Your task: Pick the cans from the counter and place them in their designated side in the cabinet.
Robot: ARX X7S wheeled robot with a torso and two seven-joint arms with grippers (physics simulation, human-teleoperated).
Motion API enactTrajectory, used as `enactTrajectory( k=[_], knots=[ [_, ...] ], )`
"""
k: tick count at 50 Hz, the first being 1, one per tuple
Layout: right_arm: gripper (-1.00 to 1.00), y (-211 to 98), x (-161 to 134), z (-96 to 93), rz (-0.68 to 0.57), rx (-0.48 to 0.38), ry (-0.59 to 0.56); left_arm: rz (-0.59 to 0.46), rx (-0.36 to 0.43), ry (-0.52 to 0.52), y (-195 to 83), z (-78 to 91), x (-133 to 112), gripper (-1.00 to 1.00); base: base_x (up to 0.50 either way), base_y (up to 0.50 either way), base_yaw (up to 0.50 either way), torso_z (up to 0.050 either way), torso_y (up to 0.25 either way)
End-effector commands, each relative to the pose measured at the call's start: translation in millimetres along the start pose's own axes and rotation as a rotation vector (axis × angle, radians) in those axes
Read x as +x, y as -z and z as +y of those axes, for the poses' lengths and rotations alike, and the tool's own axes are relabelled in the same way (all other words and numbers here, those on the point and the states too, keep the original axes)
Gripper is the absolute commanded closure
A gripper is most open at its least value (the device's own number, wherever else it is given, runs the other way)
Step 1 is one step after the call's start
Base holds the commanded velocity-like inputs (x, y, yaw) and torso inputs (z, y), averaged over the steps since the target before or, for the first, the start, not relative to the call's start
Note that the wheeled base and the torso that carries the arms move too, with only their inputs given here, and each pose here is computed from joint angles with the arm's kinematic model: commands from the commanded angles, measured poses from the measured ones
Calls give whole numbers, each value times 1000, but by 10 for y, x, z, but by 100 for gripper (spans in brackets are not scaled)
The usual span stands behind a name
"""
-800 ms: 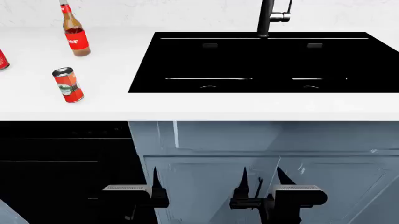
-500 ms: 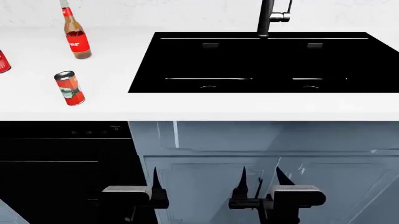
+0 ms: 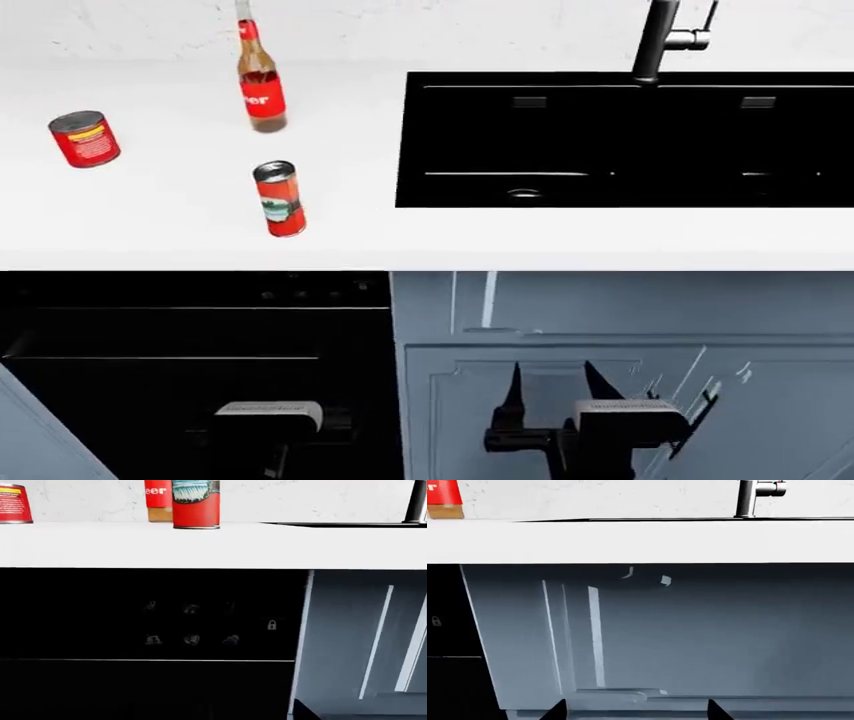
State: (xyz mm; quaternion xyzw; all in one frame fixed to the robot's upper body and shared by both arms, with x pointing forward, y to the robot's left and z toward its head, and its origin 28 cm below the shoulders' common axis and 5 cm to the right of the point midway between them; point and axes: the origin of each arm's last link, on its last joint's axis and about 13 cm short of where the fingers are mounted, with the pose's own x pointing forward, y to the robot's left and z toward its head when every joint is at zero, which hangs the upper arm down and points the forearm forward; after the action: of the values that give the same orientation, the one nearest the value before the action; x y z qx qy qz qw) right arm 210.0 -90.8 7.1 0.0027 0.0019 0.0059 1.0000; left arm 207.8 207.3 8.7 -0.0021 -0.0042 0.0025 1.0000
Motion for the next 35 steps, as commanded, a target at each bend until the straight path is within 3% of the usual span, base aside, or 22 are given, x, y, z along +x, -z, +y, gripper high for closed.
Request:
enactTrajectory(
  k=[1,35],
  knots=[
    [-100,4,-12,17,6,-2,-10,1,-3,-3,7,7,-9,-100,66,500,0,0,0],
    [-100,2,-35,39,1,-3,-31,1,-3,-4,17,10,-23,-100,47,485,0,0,0]
  ],
)
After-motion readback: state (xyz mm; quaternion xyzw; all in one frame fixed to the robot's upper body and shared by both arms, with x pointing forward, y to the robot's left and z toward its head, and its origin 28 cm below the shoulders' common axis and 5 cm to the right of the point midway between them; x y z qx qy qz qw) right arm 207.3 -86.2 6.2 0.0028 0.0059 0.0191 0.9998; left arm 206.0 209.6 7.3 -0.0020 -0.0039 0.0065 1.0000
